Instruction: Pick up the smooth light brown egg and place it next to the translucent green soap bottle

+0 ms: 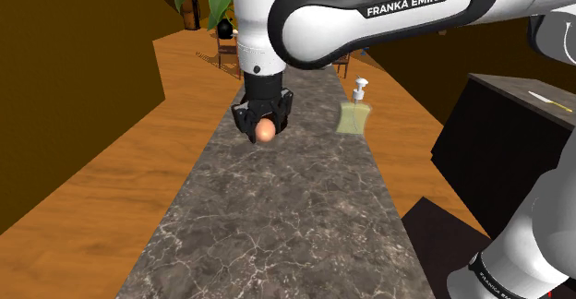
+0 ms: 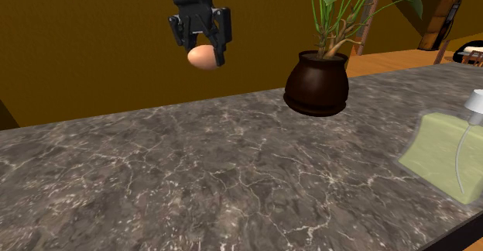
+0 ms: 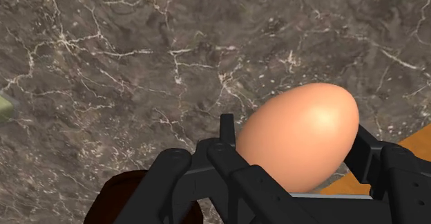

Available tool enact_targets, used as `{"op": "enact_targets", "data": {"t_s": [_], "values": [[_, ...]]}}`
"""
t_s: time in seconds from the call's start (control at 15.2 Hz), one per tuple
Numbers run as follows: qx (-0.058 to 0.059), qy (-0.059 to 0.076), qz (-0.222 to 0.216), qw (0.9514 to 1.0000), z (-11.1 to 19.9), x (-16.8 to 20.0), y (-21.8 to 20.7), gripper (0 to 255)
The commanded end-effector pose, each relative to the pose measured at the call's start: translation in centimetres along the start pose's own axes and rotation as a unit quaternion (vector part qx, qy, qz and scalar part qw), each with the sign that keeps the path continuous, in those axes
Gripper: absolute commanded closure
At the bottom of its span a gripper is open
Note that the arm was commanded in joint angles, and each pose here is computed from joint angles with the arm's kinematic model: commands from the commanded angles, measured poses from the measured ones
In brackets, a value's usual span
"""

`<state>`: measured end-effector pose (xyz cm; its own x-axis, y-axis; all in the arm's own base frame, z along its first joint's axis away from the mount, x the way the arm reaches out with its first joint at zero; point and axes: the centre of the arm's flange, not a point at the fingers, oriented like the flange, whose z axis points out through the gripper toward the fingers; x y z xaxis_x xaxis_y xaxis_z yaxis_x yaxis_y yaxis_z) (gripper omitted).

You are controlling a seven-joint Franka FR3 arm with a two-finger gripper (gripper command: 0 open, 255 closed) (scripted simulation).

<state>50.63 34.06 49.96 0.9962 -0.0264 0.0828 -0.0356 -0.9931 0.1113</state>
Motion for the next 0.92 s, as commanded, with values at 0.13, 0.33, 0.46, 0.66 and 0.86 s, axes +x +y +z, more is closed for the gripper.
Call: {"op": "enact_targets", "data": {"t_s": [0.13,0.33,0.46,0.66,0.86], "values": [[0.0,0.0,0.0,1.0,-2.1,0.1,0.3,255],[0.0,0.0,0.0,1.0,-3.7,0.2,0.4,255],[0.0,0.0,0.0,1.0,-4.7,0.3,0.5,255],[0.0,0.0,0.0,1.0,-6.3,0.4,0.7,255],[0.0,0.0,0.0,1.0,-7.8,0.6,0.9,255]]}}
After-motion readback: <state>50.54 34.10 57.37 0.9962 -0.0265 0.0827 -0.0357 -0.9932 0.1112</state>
